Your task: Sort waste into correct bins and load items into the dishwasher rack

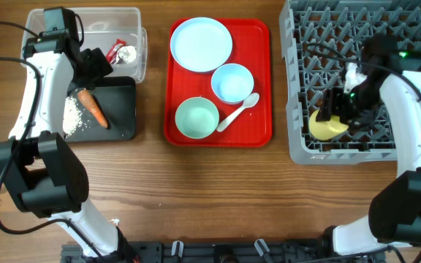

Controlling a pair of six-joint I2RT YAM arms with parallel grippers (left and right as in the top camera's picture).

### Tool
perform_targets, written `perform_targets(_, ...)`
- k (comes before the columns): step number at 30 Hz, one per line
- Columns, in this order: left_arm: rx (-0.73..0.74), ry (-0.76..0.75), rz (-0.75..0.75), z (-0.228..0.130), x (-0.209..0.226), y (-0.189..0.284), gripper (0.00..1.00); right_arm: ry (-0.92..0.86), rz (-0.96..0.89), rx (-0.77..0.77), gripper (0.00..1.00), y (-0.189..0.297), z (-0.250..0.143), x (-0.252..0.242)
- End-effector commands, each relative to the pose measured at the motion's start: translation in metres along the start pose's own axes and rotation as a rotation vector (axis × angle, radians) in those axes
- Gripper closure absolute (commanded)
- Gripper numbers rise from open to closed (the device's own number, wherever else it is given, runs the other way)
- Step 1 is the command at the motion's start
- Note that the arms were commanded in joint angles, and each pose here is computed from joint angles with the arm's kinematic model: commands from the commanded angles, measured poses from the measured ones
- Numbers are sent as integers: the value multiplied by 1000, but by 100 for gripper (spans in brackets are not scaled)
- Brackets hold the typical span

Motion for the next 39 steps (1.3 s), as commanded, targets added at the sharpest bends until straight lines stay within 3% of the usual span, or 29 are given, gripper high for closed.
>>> perform_targets(1, -18, 17, -29, 4, -4, 11, 0, 10, -14, 46, 42, -17, -6, -2)
perform_targets(6, -18, 17, -29, 4, -4, 11, 0, 11, -24, 32, 38, -18, -3, -3)
perform_targets(8, -18, 17, -29, 4, -4, 11, 0, 12, -23, 24, 27, -19, -1, -3)
perform_targets(10, -18, 17, -29, 4, -4, 11, 0, 13, -23, 16, 23, -19, 1, -3)
perform_targets(12, -18, 17, -29, 4, -4, 11, 0, 7, -23, 6, 5, -19, 3, -3)
perform_targets(13, -18, 18, -30, 4, -4, 11, 0, -1, -23, 0, 1, -19, 4, -3)
perform_targets(20, -18, 18, -30, 4, -4, 11, 0, -2, -21, -48, 0, -14, 15, -2)
perform_targets(25, -18, 17, -29, 4, -4, 11, 0, 33, 7, -148, 0, 21, 35, 10)
perform_targets(32, -18, 17, -29, 4, -4, 11, 0, 233, 98, -424, 0, 96, 70, 84)
perform_targets(39, -18, 17, -29, 4, -4, 11, 0, 319, 174, -481, 0, 71, 90, 168)
Point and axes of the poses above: each gripper's point midway between its finger pads, its own y axis back along the fingers, its own x axis along the line the jaws close on, z = x × y, the point moved 2 cm from there along y, back along the fingers, and after that the axes turned 4 degrees about y, right-handed, at the moved point
